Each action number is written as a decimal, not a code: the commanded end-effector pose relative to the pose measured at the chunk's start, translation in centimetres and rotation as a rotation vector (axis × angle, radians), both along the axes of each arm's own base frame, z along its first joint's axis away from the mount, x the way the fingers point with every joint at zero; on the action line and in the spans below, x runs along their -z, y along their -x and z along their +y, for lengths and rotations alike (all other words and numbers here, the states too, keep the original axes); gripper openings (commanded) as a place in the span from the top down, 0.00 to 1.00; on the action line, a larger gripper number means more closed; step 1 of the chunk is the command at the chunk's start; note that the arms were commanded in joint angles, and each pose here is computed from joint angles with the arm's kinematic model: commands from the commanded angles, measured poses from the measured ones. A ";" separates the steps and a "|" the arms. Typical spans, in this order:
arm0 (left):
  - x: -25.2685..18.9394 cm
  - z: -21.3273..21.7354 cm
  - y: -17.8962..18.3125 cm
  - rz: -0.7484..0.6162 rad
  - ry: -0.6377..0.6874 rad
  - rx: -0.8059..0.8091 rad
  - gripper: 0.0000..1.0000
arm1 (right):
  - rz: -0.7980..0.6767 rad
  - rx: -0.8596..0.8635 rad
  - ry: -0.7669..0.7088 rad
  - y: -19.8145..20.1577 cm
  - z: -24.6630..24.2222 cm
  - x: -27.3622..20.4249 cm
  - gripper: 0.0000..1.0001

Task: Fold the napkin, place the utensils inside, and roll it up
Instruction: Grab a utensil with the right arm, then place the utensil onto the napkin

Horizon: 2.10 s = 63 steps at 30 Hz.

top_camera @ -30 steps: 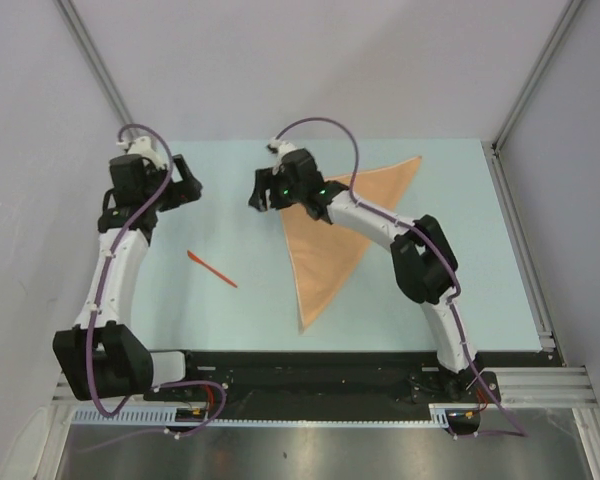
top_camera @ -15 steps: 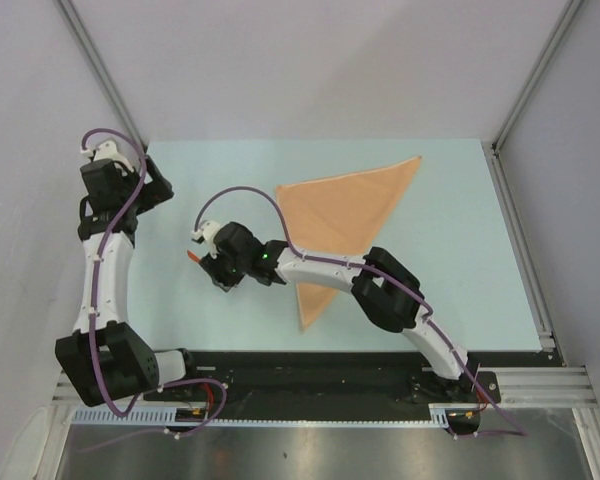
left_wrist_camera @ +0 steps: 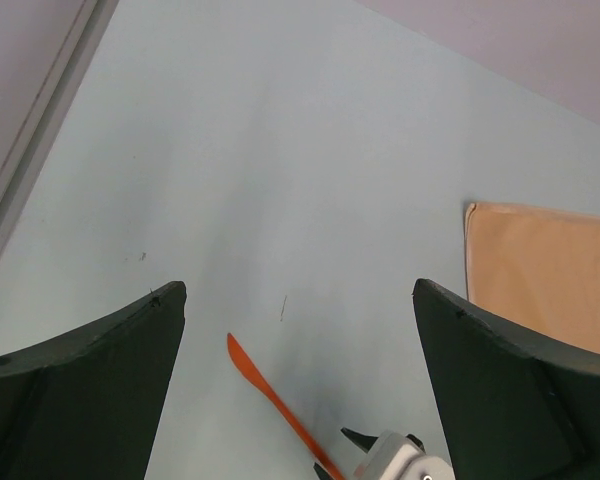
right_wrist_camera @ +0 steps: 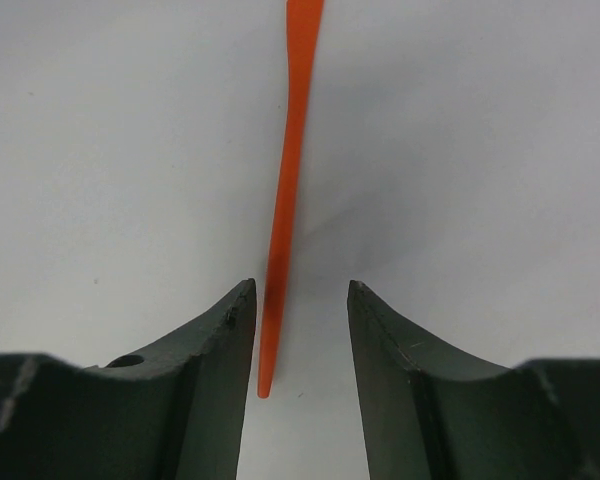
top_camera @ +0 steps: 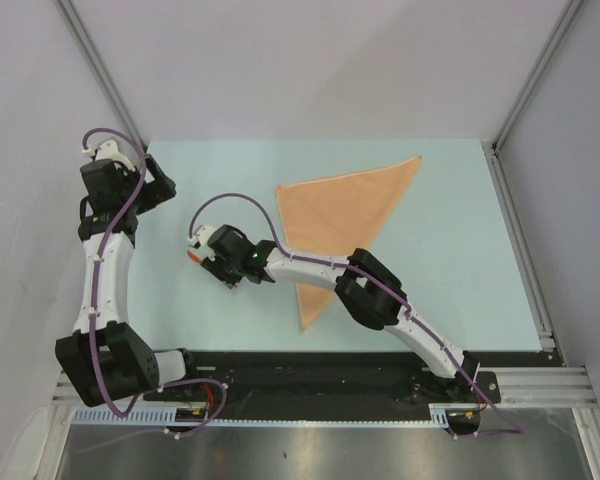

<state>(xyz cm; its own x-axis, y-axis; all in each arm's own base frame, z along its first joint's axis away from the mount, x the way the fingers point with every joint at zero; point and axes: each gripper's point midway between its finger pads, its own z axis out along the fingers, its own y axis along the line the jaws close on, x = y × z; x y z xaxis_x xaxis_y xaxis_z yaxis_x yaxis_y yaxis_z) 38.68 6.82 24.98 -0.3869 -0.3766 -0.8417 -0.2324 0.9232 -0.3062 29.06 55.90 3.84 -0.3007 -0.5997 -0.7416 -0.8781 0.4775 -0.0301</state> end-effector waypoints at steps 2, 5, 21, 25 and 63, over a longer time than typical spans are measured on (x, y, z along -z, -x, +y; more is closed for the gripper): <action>-1.5 -0.3 -0.1 -0.058 0.016 0.017 0.00 | -0.023 -0.030 -0.042 0.3 1.3 -2.2 0.54; -1.5 -0.4 -0.2 -0.058 0.018 0.018 0.00 | -0.020 -0.042 -0.024 0.8 1.4 -1.3 0.54; -1.5 -0.5 -0.2 -0.059 0.024 0.024 0.00 | -0.017 -0.039 0.080 1.1 0.3 1.5 1.00; -1.6 -0.5 -0.1 -0.060 0.023 0.024 0.00 | 0.006 0.104 0.082 -0.2 -2.5 0.2 1.00; -1.9 -1.7 -0.3 -0.080 0.077 0.074 0.00 | 0.251 1.718 -0.137 -9.5 -34.3 0.4 1.00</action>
